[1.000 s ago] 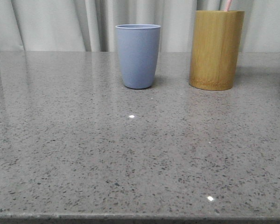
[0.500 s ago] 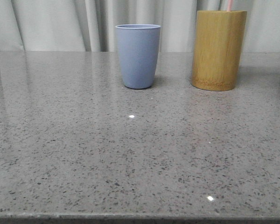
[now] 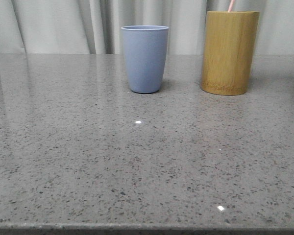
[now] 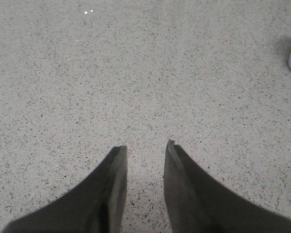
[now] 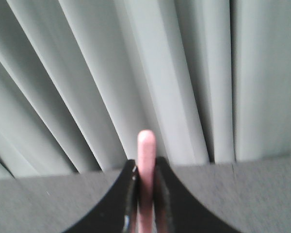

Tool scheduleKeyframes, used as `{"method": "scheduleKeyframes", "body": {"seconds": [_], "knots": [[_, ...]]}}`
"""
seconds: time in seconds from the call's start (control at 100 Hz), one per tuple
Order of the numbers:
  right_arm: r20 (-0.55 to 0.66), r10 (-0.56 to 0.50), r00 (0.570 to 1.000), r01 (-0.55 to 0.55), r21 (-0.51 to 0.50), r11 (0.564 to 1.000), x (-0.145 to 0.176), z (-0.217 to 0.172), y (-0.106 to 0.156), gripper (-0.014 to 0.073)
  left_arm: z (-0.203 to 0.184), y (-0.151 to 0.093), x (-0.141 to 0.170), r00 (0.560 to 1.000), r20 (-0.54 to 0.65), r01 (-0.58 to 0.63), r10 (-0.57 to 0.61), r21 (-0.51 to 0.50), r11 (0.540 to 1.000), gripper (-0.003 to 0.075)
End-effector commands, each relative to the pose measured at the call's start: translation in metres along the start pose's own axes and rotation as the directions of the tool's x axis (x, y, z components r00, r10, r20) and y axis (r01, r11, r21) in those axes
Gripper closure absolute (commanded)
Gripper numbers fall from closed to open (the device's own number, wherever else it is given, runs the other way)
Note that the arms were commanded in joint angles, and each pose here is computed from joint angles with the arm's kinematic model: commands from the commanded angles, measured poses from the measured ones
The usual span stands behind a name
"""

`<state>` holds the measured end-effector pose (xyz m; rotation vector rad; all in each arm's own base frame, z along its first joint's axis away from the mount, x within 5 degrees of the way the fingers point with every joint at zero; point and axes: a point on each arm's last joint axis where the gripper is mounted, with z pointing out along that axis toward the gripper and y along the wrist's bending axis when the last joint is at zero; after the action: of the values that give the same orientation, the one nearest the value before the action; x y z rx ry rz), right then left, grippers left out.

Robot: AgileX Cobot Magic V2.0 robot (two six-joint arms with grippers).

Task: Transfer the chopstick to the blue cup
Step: 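Pull the pink stick up out of the holder and carry it over the blue cup, then lower the pink stick into the blue cup and open the right gripper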

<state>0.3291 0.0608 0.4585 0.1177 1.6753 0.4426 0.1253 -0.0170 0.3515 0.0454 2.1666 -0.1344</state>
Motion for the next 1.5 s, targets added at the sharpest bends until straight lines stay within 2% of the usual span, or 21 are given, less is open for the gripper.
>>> {"method": "scheduleKeyframes", "body": {"seconds": [0.0, 0.17, 0.39, 0.6, 0.98, 1.49], "knots": [[0.207, 0.001, 0.978, 0.013, -0.068, 0.998, -0.037, -0.030, 0.019, 0.0628, -0.006, -0.001, -0.013, 0.995, 0.098, 0.006, -0.007, 0.007, 1.000, 0.0533], [0.241, 0.015, 0.970, 0.020, -0.140, 0.990, -0.038, -0.038, 0.040, 0.0628, -0.006, -0.001, -0.012, 0.996, 0.094, 0.006, -0.007, 0.007, 1.000, 0.0533], [0.228, 0.037, 0.973, 0.022, -0.253, 0.967, -0.026, -0.037, 0.073, 0.0628, -0.006, -0.001, -0.012, 0.996, 0.093, 0.006, -0.007, 0.007, 1.000, 0.0533], [0.195, 0.043, 0.980, 0.019, -0.307, 0.952, -0.008, -0.024, 0.093, 0.0628, -0.006, -0.001, -0.012, 0.996, 0.093, 0.006, -0.007, 0.007, 1.000, 0.0533], [0.037, -0.002, 0.999, 0.012, -0.268, 0.963, 0.036, 0.020, 0.090, 0.0628, -0.006, -0.001, -0.012, 0.996, 0.091, 0.006, -0.007, 0.006, 1.000, 0.0533], [-0.105, -0.036, 0.994, 0.012, -0.225, 0.974, 0.078, 0.057, 0.083, 0.0628, -0.006, -0.001, -0.012, 0.996, 0.091, 0.006, -0.007, 0.006, 1.000, 0.0533]]}}
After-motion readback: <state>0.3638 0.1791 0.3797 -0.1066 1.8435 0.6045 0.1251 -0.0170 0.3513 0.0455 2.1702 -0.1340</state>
